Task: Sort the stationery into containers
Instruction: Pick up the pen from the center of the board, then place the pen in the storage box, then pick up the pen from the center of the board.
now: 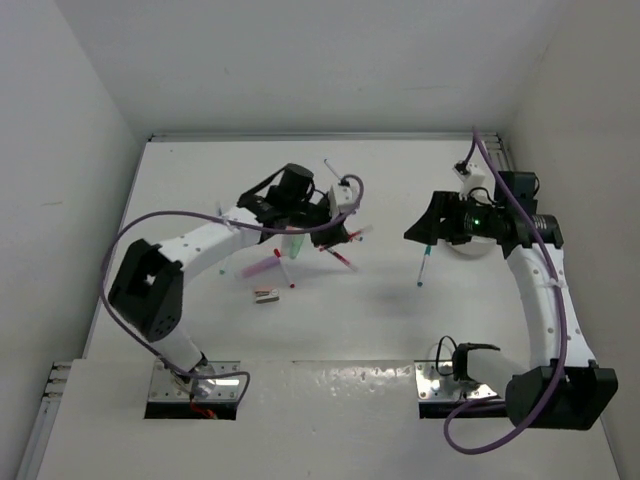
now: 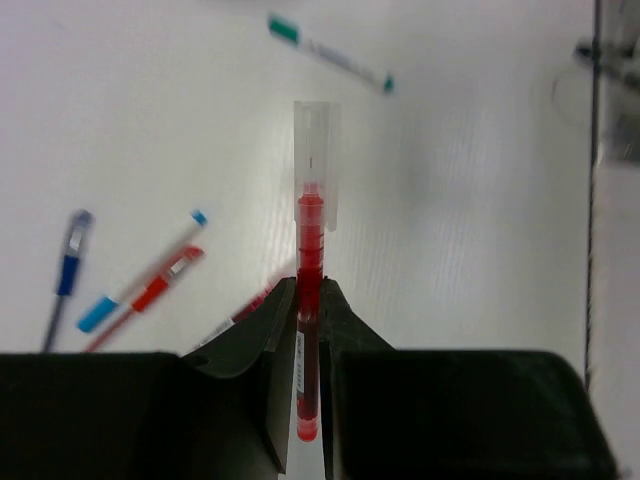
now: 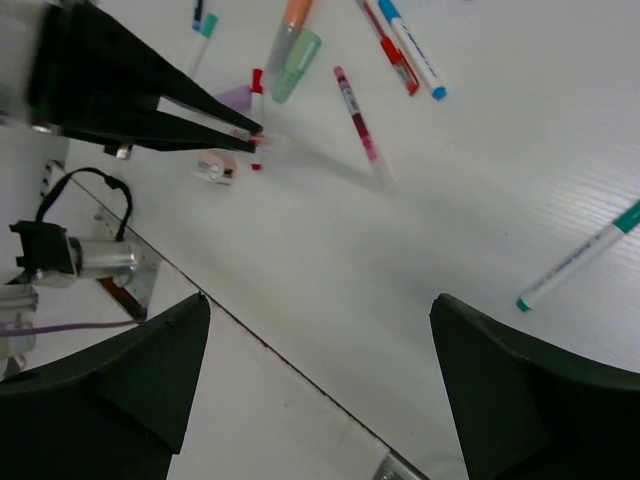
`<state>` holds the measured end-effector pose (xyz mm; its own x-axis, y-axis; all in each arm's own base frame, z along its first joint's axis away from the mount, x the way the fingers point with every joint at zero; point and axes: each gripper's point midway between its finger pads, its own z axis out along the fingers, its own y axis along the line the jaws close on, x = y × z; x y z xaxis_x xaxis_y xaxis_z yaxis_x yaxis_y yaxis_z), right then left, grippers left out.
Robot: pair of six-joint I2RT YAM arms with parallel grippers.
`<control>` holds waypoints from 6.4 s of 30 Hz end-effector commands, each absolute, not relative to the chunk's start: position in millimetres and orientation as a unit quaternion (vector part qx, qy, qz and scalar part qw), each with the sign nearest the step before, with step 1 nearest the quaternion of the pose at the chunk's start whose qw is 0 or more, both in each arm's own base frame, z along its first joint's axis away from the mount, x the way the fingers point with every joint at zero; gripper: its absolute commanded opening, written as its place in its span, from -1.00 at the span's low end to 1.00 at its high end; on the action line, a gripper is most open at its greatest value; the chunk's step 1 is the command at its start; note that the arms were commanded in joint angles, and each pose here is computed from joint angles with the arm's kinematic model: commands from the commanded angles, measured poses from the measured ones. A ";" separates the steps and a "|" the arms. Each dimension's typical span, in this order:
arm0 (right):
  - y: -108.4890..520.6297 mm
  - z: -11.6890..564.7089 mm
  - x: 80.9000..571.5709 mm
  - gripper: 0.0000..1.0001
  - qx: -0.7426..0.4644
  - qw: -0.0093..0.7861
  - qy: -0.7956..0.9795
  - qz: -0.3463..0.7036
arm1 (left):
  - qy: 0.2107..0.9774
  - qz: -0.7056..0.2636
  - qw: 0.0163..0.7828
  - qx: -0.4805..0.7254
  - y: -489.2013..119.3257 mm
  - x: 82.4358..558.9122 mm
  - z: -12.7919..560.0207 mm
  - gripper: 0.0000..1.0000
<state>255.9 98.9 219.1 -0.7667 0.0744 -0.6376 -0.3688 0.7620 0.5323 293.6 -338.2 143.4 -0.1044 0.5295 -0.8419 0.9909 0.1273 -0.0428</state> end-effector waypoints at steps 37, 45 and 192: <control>168.6 254.0 324.0 0.02 -0.024 0.318 0.831 0.455 | 0.663 -0.461 0.444 0.389 -411.9 301.8 275.6 -1.00; 166.1 251.4 329.6 -0.84 -0.037 0.332 0.838 0.432 | 0.659 -0.463 0.442 0.395 -417.3 298.5 275.6 -0.67; 152.5 227.9 350.0 -1.00 -0.002 0.287 0.858 0.425 | 0.694 -0.473 0.406 0.361 -406.5 307.4 243.0 -0.09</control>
